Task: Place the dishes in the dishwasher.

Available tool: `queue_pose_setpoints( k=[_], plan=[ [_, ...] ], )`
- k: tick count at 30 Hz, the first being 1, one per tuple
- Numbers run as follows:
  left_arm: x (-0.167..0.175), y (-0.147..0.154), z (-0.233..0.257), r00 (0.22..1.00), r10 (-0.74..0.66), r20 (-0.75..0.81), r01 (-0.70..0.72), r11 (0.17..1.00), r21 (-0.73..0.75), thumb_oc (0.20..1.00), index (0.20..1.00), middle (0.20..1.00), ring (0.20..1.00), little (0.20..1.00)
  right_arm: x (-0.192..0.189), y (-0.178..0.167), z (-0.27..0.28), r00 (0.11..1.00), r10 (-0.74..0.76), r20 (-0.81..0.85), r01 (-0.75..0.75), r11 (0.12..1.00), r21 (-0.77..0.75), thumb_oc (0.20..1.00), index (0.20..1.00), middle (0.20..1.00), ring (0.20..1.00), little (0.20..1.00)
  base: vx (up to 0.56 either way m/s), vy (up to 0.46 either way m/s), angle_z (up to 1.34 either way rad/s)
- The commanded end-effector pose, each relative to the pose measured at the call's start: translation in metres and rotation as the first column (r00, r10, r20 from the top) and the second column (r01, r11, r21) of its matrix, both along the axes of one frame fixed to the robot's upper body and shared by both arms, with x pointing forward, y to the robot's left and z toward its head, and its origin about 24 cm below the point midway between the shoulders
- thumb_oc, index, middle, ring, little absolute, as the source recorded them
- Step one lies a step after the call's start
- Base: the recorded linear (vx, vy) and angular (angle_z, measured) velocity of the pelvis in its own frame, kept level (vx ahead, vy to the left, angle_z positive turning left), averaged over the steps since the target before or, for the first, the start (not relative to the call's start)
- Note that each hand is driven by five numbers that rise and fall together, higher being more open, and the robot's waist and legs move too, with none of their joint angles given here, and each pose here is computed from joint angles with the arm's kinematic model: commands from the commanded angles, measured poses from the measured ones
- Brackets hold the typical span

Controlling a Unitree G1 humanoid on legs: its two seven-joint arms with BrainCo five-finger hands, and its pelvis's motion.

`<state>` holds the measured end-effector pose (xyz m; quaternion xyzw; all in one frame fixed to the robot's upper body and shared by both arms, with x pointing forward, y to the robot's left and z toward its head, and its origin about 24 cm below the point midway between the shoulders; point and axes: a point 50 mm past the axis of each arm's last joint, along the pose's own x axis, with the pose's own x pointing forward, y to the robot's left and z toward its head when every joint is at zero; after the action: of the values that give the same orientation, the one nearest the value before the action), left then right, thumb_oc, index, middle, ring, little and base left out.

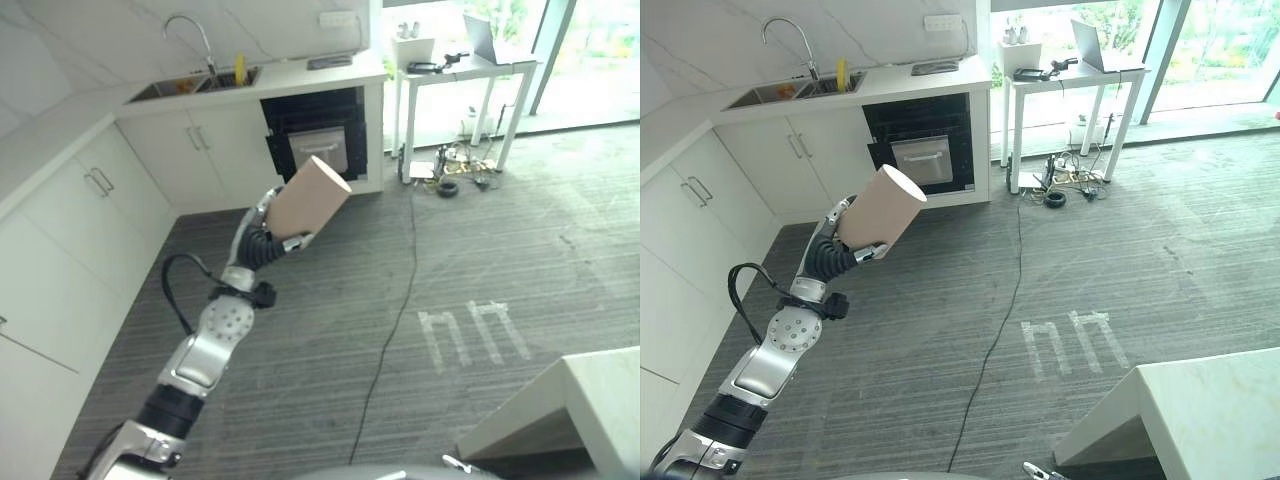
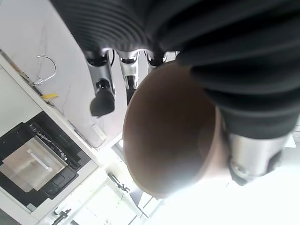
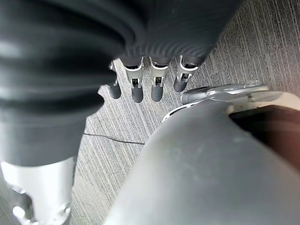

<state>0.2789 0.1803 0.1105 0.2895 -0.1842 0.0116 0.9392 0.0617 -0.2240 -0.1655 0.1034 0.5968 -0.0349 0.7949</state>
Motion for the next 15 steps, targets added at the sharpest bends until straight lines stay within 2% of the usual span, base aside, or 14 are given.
queue_pose_setpoints(
  k=[1,7,15],
  plan=[
    [0.007,0.016,0.036,0.983,0.076,0.169,-0.069,0.997,-0.047,0.2,0.2,0.2,0.2,0.2,0.008,0.007,-0.001,0.998,0.057,-0.007,-0.057,0.998,0.033,1.0,1.0,1.0,1.0,1.0,0.01,-0.121,0.1],
    [0.001,0.025,0.035,0.977,0.093,0.19,-0.079,0.994,-0.079,0.2,0.2,0.2,0.2,0.2,0.02,-0.003,0.004,0.999,0.014,0.05,-0.015,1.0,0.016,1.0,1.0,1.0,1.0,1.0,0.06,-0.055,0.32],
    [0.002,0.014,0.024,0.981,0.051,0.185,-0.037,0.996,-0.08,0.2,0.2,0.2,0.2,0.2,0.011,-0.013,0.004,0.997,-0.076,0.02,0.076,0.997,-0.005,1.0,1.0,1.0,1.0,1.0,0.41,0.293,0.17]
  ],
)
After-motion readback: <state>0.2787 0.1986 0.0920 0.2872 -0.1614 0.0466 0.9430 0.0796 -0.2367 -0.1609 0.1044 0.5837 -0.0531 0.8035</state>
